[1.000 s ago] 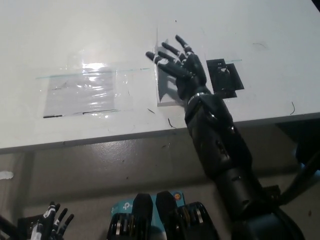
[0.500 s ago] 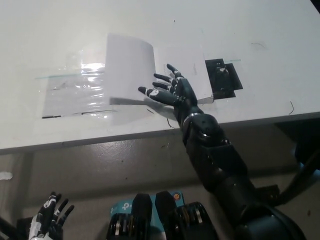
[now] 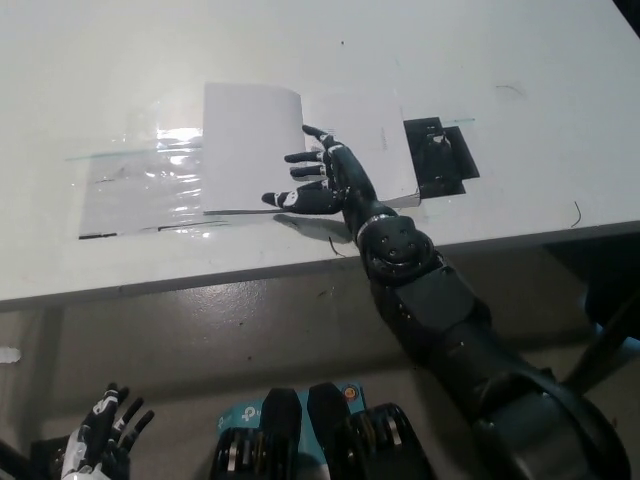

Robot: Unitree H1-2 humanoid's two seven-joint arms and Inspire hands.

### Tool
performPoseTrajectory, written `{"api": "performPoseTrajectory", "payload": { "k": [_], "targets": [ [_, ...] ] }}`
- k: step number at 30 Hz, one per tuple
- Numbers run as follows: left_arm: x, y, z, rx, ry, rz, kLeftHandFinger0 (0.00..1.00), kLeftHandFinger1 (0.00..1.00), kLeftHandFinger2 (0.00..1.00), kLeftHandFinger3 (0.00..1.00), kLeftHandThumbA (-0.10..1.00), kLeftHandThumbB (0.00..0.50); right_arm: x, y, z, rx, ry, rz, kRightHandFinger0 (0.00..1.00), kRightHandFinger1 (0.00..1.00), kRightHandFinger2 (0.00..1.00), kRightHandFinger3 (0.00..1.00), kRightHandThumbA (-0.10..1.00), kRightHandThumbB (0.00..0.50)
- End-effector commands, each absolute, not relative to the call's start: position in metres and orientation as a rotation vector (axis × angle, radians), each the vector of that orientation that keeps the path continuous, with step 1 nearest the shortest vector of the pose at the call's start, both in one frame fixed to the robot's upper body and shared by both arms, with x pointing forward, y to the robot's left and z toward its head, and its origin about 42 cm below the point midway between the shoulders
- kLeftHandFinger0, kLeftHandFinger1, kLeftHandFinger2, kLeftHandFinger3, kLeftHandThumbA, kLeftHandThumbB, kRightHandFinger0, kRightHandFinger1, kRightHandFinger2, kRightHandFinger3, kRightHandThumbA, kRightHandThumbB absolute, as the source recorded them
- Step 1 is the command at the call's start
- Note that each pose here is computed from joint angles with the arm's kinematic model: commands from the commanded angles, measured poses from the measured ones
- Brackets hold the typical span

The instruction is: The robot uses its right hand to slide under the cover of the book kept in the middle of the desk and open it

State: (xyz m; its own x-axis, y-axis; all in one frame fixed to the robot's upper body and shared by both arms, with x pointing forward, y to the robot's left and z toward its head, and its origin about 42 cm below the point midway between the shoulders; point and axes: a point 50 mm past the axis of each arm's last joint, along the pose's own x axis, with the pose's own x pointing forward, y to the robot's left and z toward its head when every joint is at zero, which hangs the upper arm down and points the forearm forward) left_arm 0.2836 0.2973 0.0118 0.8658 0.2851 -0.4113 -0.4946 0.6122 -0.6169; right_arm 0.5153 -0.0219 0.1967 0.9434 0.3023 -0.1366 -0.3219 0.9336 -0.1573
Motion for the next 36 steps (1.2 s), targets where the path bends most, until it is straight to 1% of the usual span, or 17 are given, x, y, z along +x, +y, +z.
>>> {"api": "performPoseTrajectory", "payload": {
  "k": [1,3,6,8,10,13,14,17,18,19,20,23,24,28,31,33,36],
  "targets": [
    [0.295,0.300,0.023,-0.781,0.244,0.430,0.76,0.78,0.84,0.88,0.88,0.145,0.514,-0.006,0.202,-0.275,0.129,0.405,0.68,0.73,0.71,0.97,1.00,0.229],
    [0.292,0.301,0.023,-0.775,0.241,0.432,0.77,0.79,0.85,0.90,0.89,0.137,0.513,-0.007,0.197,-0.257,0.150,0.395,0.65,0.72,0.72,0.99,1.00,0.215],
    [0.290,0.300,0.021,-0.781,0.247,0.441,0.74,0.74,0.81,0.91,0.89,0.129,0.512,-0.011,0.196,-0.222,0.165,0.393,0.64,0.71,0.73,1.00,1.00,0.189],
    [0.288,0.300,0.018,-0.779,0.252,0.448,0.76,0.75,0.80,0.90,0.89,0.129,0.512,-0.017,0.201,-0.141,0.179,0.374,0.64,0.70,0.72,1.00,1.00,0.179],
    [0.283,0.299,0.016,-0.787,0.256,0.461,0.78,0.76,0.80,0.90,0.90,0.122,0.512,-0.020,0.205,-0.078,0.189,0.373,0.66,0.70,0.72,1.00,1.00,0.179],
    [0.278,0.298,0.012,-0.799,0.261,0.472,0.79,0.78,0.81,0.91,0.91,0.109,0.505,-0.031,0.221,0.113,0.157,0.392,0.73,0.77,0.81,1.00,1.00,0.159],
    [0.276,0.297,0.011,-0.801,0.252,0.459,0.84,0.82,0.85,0.95,0.94,0.095,0.501,-0.035,0.229,0.178,0.157,0.386,0.69,0.75,0.81,1.00,1.00,0.141],
    [0.271,0.297,0.008,-0.825,0.263,0.475,0.82,0.83,0.86,0.95,0.92,0.114,0.489,-0.043,0.250,0.338,0.140,0.385,0.64,0.71,0.78,1.00,1.00,0.116],
    [0.271,0.297,0.007,-0.823,0.266,0.476,0.82,0.83,0.86,0.94,0.93,0.099,0.480,-0.055,0.267,0.461,0.110,0.393,0.66,0.72,0.79,1.00,1.00,0.156],
    [0.269,0.297,0.006,-0.826,0.262,0.478,0.82,0.83,0.87,0.94,0.93,0.095,0.476,-0.059,0.276,0.514,0.103,0.390,0.67,0.72,0.78,1.00,1.00,0.168],
    [0.268,0.297,0.006,-0.824,0.262,0.480,0.81,0.83,0.87,0.94,0.94,0.093,0.471,-0.065,0.283,0.567,0.076,0.401,0.74,0.77,0.84,1.00,1.00,0.168],
    [0.264,0.296,0.002,-0.813,0.269,0.482,0.79,0.82,0.85,0.94,0.95,0.102,0.454,-0.095,0.302,0.699,-0.020,0.395,0.72,0.76,0.83,1.00,1.00,0.176],
    [0.262,0.296,0.001,-0.812,0.270,0.485,0.79,0.82,0.86,0.94,0.95,0.105,0.447,-0.105,0.306,0.736,-0.044,0.387,0.75,0.78,0.83,1.00,1.00,0.181],
    [0.258,0.297,-0.002,-0.822,0.262,0.495,0.81,0.83,0.88,0.95,0.95,0.106,0.426,-0.142,0.318,0.857,-0.117,0.353,0.80,0.80,0.84,1.00,1.00,0.174],
    [0.255,0.298,-0.002,-0.830,0.260,0.502,0.83,0.85,0.87,0.95,0.95,0.110,0.405,-0.183,0.310,0.945,-0.163,0.241,0.79,0.79,0.82,1.00,1.00,0.181],
    [0.253,0.298,-0.002,-0.829,0.270,0.512,0.82,0.83,0.86,0.94,0.95,0.105,0.394,-0.205,0.299,0.986,-0.182,0.204,0.91,0.87,0.90,1.00,1.00,0.155],
    [0.252,0.299,-0.004,-0.822,0.275,0.528,0.79,0.79,0.83,0.91,0.95,0.118,0.378,-0.231,0.283,1.029,-0.187,0.135,0.97,0.88,0.89,1.00,1.00,0.154]
  ]
}}
